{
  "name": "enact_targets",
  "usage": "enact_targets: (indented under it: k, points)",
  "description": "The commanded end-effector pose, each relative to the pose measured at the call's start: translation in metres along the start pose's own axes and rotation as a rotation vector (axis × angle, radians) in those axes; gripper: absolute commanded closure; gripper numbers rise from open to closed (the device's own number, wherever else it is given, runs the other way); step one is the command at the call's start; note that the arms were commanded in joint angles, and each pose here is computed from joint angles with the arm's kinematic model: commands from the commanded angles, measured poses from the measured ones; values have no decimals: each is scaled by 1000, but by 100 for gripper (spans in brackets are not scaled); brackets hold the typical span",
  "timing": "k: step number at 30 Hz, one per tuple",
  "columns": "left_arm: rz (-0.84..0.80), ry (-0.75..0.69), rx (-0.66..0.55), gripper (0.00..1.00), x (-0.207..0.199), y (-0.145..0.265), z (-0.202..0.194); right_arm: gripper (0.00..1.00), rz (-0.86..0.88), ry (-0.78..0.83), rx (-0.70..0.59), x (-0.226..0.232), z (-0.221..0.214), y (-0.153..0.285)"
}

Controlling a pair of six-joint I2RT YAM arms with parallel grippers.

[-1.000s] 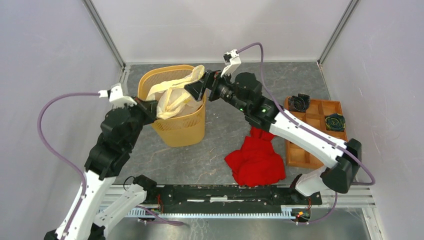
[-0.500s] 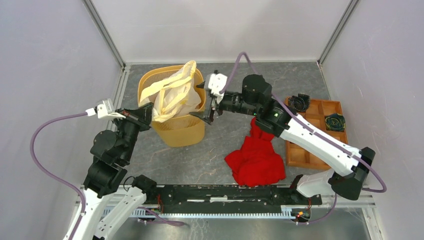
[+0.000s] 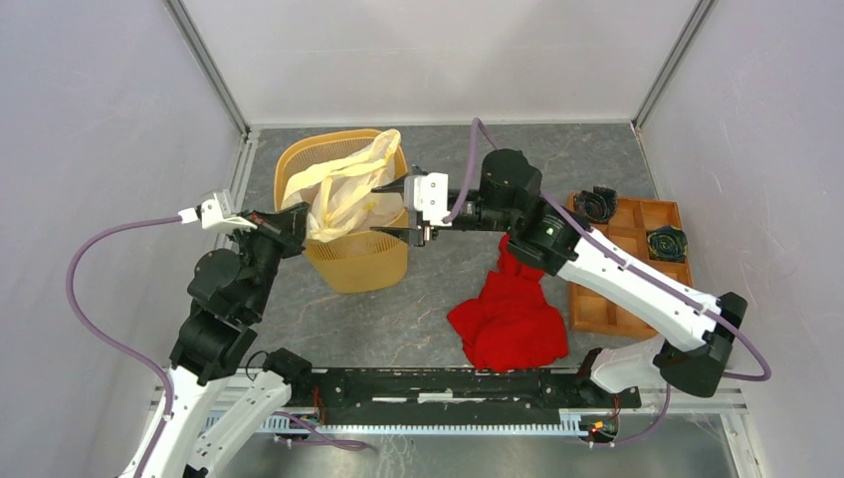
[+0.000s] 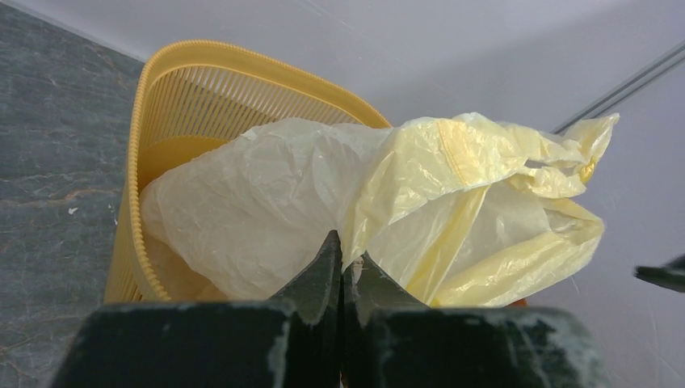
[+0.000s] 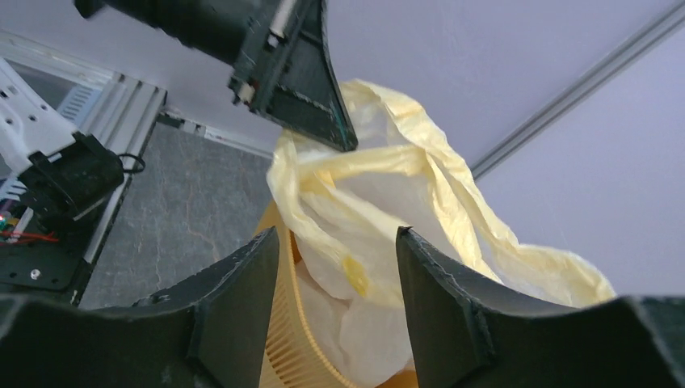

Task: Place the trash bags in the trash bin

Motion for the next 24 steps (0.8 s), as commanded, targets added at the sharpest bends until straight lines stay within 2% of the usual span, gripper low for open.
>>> enact_targets:
  k: [1, 5, 12, 15, 18, 24]
  points:
    - [20, 10, -21, 98, -3, -1, 17, 38, -19, 90, -121, 7, 45, 0]
    - [17, 14, -6, 98, -4, 0, 14, 37, -116, 101, -37, -15, 39, -20]
    - [15, 12, 6, 98, -3, 5, 15, 39, -121, 135, 36, -16, 21, -40]
    - [18, 11, 7, 98, -4, 5, 17, 40, -61, 166, 89, -6, 12, -47]
    - [14, 10, 9, 98, -5, 6, 18, 40, -129, 200, 159, -13, 0, -50]
    - [19, 6, 9, 98, -5, 5, 20, 62, -232, 260, 272, -24, -18, -51]
Point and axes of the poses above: each gripper's point midway between its finger pads, its own y axis back along the fingers, its own x axis along the line the jaws close on, z = x × y, the point moved 2 cm from there along y, back along the fingers, and after that the axes turned 11 degrees about -y, right-handed, at the moved point
